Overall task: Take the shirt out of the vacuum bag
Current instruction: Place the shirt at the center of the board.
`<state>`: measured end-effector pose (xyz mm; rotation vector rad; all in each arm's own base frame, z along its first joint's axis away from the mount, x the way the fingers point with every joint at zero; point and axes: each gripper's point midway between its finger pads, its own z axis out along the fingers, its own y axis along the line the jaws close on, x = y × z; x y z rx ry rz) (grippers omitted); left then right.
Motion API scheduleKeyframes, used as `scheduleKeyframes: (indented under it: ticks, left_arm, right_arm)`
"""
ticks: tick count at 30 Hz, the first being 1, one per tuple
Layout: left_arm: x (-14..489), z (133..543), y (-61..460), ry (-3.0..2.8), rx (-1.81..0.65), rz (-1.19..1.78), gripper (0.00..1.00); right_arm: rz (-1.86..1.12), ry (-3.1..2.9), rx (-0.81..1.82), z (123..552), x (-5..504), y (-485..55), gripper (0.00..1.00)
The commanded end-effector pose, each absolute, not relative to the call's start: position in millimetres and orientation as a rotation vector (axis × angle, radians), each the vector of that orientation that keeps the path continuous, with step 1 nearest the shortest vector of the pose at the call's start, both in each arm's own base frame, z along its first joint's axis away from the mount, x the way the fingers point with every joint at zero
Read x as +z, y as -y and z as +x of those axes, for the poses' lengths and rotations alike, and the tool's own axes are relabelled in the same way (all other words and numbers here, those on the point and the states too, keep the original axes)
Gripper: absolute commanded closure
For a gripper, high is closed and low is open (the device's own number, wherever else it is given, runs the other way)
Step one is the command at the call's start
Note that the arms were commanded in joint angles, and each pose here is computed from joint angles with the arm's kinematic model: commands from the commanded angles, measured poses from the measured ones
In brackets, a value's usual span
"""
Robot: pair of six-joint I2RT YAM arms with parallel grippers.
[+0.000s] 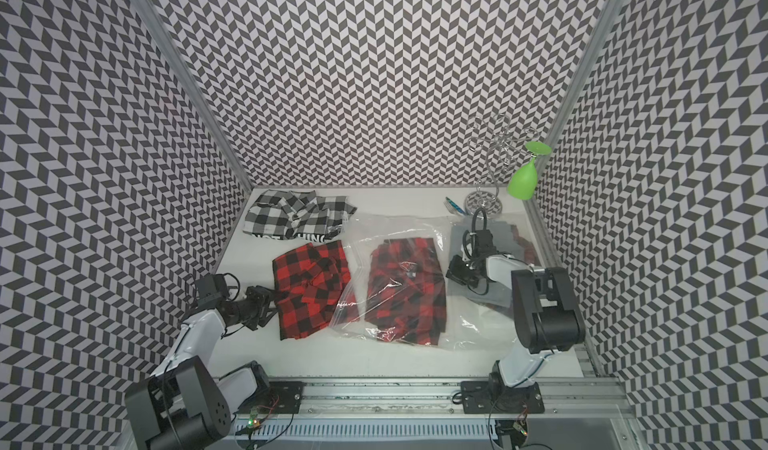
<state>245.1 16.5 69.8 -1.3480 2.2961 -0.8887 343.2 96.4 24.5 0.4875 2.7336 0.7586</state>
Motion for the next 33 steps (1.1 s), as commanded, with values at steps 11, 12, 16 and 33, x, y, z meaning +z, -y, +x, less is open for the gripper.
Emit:
scheduleKeyframes:
  ticks: [11, 12, 16, 33]
  left_arm:
    - [188, 360, 23, -2.39, -0.657, -0.514, 0.27]
    - [182, 366, 30, -2.452, -0.617, -0.455, 0.27]
    - [145, 377, 37, -2.664, -0.418, -0.256, 0.27]
    - [71, 403, 87, -2.896, -0.027, 0.174, 0.33]
  right_arm:
    - [0.451, -2.706, 0.746, 352, 44, -91, 0.65]
    - [0.443, -2.708, 0.756, 352, 45, -93, 0.63]
    - [0.419, -2.706, 0.761, 351, 46, -94, 0.57]
    - [0.348, -2.675, 0.772, 353, 61, -96, 0.51]
